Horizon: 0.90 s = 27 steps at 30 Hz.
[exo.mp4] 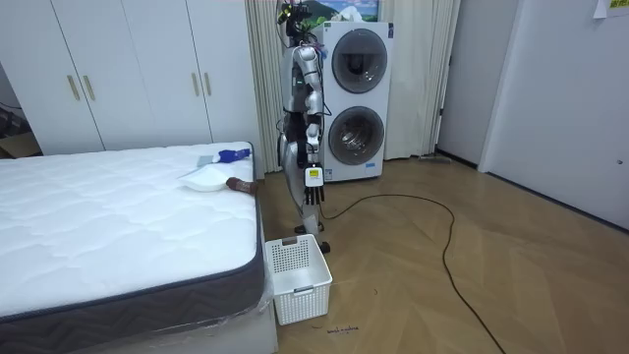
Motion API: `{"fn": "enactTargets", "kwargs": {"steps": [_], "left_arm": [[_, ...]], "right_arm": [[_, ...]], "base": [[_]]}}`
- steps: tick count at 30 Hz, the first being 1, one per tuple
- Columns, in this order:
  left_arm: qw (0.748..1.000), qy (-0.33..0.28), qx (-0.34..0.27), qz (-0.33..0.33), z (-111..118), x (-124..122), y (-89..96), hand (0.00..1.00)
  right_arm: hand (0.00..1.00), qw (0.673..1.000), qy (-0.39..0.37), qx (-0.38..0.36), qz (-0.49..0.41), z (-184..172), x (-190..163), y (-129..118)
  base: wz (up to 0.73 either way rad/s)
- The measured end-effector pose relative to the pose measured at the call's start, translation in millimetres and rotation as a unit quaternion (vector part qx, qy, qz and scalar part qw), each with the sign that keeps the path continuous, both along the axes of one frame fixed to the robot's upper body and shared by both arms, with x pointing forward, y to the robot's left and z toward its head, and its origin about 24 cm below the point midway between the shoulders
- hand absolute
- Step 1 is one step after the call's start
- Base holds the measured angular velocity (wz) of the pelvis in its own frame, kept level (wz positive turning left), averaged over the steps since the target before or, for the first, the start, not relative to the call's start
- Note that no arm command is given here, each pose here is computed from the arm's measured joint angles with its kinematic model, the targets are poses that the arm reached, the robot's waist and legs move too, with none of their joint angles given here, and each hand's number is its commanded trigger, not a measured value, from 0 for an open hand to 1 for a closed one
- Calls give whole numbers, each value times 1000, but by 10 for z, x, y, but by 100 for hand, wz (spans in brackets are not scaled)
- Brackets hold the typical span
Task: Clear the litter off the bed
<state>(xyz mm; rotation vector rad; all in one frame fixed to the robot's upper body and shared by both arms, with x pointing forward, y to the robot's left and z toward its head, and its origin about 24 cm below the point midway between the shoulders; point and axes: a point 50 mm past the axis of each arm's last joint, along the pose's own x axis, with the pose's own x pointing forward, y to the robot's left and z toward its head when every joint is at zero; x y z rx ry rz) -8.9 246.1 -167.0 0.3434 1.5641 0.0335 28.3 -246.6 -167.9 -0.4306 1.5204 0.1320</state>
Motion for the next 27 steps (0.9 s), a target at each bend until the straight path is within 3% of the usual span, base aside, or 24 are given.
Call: {"fn": "enactTargets", "kwargs": {"steps": [11, 22, 27], "left_arm": [[1000, -10, 7, 1, 5, 39, 8, 0], [992, -64, 75, 80, 31, 89, 76, 0], [960, -185, 150, 145, 157, 405, 229, 0]], "right_arm": [[0, 1000, -16, -16, 5, 5, 41, -12], [0, 999, -47, -28, -6, 11, 98, -10], [0, 996, -86, -32, -2, 24, 175, -6]], "base": [[0], [0], [2]]}}
